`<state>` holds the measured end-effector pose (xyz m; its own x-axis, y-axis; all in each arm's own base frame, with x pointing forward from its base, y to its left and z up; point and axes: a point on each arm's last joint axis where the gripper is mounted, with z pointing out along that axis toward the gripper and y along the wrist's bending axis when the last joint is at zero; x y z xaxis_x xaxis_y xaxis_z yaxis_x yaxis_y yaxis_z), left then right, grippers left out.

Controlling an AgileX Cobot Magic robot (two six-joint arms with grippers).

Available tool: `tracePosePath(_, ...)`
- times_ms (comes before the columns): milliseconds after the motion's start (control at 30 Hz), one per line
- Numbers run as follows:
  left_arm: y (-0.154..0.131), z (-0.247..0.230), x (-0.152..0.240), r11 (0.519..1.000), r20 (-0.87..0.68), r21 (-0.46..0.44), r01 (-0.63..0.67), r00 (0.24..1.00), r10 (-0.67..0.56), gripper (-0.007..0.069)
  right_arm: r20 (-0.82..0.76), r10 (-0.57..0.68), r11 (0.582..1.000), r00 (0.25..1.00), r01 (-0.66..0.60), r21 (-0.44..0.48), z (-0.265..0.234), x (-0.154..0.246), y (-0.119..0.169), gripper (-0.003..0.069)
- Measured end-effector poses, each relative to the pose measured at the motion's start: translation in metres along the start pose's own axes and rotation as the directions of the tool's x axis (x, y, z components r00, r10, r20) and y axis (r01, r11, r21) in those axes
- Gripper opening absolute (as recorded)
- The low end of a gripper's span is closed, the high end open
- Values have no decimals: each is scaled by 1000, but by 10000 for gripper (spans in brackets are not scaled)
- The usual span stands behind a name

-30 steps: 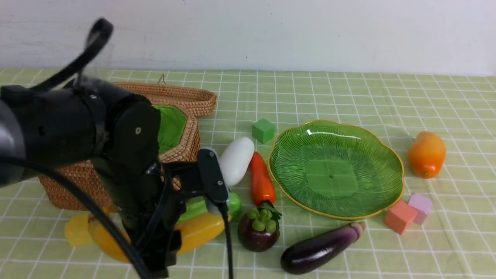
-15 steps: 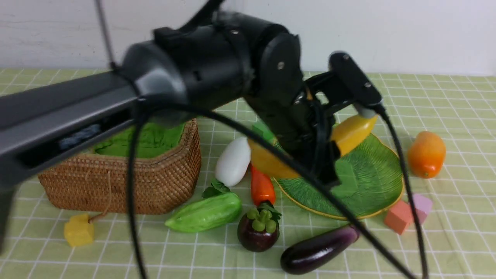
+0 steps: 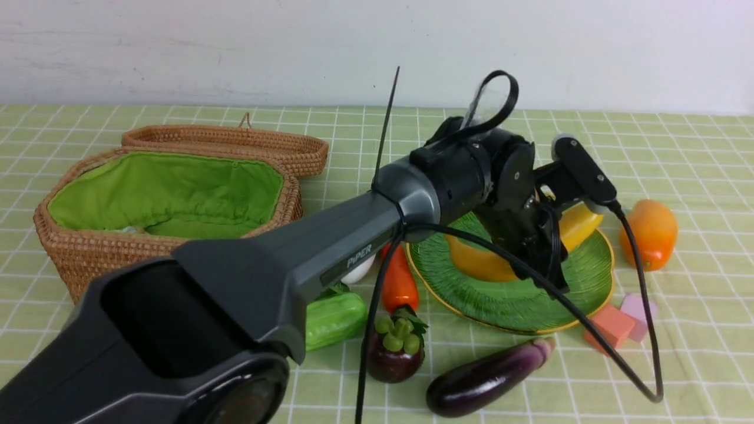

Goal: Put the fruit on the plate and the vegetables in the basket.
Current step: Use the left arm to grab a banana and put it into the right plate, then take a chayote with your left arm and place it on the basket on the left.

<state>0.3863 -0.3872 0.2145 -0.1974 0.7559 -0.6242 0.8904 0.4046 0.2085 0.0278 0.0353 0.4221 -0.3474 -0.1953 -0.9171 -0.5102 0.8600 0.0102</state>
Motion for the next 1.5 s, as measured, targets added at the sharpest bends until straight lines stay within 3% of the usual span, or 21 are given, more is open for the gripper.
tracePosePath(67,0,2,0,1000,7,-1,4,1000,-4,316,0,0,1000,1000,0,0,0,0,0,71)
tracePosePath(167,2,1,-3,1000,34,-12,8,999,-8,434,0,0,1000,1000,0,0,0,0,0,73)
tracePosePath(267,3,-8,-8,1000,50,-19,7,999,-6,606,0,0,1000,1000,0,0,0,0,0,74)
tracePosePath(333,4,-18,-13,1000,68,-23,13,998,-11,648,0,0,1000,1000,0,0,0,0,0,76)
tracePosePath(433,5,-46,-23,999,69,-11,44,997,-43,647,0,1,1000,1000,-1,0,0,0,0,76)
tracePosePath(533,3,-90,-30,990,14,23,138,990,-138,541,-1,1,1000,1000,-1,0,0,0,0,76)
tracePosePath(600,2,-129,-33,980,-43,21,196,980,-195,413,-3,1,1000,1000,-1,-1,0,0,0,77)
tracePosePath(733,3,-188,-30,968,-102,-42,247,963,-251,66,-5,1,1000,1000,-1,-2,0,0,0,77)
tracePosePath(767,2,-201,-26,967,-113,-65,246,961,-252,13,-5,1,1000,1000,-1,-1,0,0,0,77)
tracePosePath(933,-13,-218,14,968,-245,-80,240,936,-252,-13,-14,0,1000,1000,0,-2,0,1,0,77)
tracePosePath(1067,-34,-207,66,985,-423,-25,173,890,-167,-13,-15,0,1000,1000,0,-2,0,1,0,77)
tracePosePath(1200,-29,-183,91,986,-454,-31,162,877,-158,45,-15,0,1000,1000,0,-2,0,1,0,77)
tracePosePath(1267,-15,-174,97,981,-429,-62,181,883,-190,121,-15,0,1000,1000,0,-3,0,1,0,77)
tracePosePath(1333,3,-160,107,976,-419,-91,196,882,-216,272,-14,1,1000,1000,-2,-5,0,1,0,77)
tracePosePath(1500,16,-134,123,981,-459,-98,169,867,-195,464,-11,7,1000,1000,-7,-15,0,1,1,76)
